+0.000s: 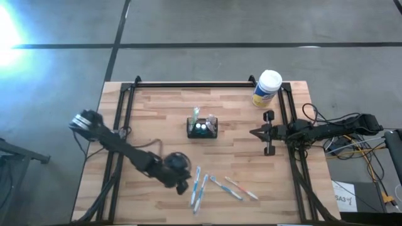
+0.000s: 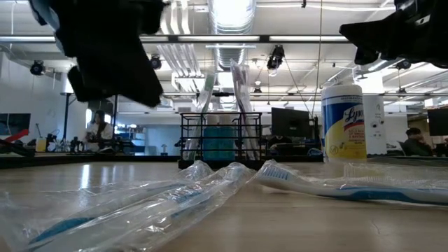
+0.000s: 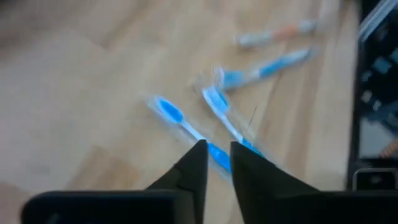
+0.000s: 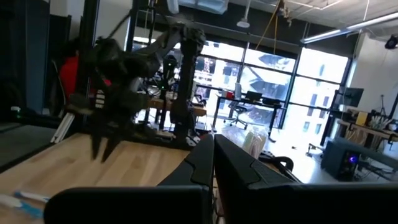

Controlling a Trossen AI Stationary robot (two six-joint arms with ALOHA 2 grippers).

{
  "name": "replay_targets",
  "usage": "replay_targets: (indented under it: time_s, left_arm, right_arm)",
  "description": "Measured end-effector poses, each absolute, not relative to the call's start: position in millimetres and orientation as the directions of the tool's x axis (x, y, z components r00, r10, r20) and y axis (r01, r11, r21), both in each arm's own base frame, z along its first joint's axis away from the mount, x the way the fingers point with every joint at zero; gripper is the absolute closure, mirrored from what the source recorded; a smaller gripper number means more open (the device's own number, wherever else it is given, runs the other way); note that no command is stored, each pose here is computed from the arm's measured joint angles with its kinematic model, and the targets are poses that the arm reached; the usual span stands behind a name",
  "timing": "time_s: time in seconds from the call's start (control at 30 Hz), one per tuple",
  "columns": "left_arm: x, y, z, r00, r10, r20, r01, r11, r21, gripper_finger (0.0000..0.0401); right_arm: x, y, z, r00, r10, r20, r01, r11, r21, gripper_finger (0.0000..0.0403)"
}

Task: Pick & Place toothbrushing station
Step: Put the left blue toothbrush in the wire organizer

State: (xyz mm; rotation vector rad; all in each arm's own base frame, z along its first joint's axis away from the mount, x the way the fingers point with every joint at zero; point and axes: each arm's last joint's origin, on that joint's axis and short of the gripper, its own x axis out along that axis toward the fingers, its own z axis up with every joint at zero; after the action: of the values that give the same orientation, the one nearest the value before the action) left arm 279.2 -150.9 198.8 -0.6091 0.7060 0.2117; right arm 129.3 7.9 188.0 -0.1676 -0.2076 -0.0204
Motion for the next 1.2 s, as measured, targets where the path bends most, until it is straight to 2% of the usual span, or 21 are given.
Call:
replay_targets:
  time_s: [0.1,0.3,0.43,0.63,0.87,1.13,1.2]
  left_arm:
    - [304,-159,195,0.669,-0.028,-0.743,-0.413,0.817,-0.402,0.0287]
    - [343,-161,200,0.468,0.047,-0.883,-0.511,0.829,-0.227,0.0208]
    - [366,-164,195,0.404,0.087,-0.910,-0.528,0.835,-0.155,0.0179]
    - [390,-163,173,0.317,0.087,-0.945,-0.510,0.855,-0.092,0.0173]
    - [382,-152,167,0.173,0.152,-0.973,-0.515,0.856,0.042,0.0172]
    - [362,-148,165,-0.044,0.159,-0.986,-0.339,0.926,0.165,0.0172]
    - [361,-149,166,-0.057,0.144,-0.988,-0.313,0.937,0.155,0.0172]
  right_arm:
    - [129,8,188,0.978,-0.003,0.210,0.043,0.982,-0.183,0.0394]
    - [129,8,190,0.974,-0.004,0.225,0.050,0.978,-0.201,0.0394]
    - [129,8,190,0.973,-0.004,0.232,0.055,0.976,-0.212,0.0394]
    - [129,8,191,0.971,-0.005,0.240,0.057,0.976,-0.212,0.0394]
    - [128,8,191,0.970,-0.005,0.242,0.062,0.972,-0.227,0.0394]
    - [128,8,192,0.970,-0.005,0.244,0.064,0.970,-0.236,0.0394]
    - [128,8,192,0.970,-0.005,0.244,0.064,0.970,-0.236,0.0394]
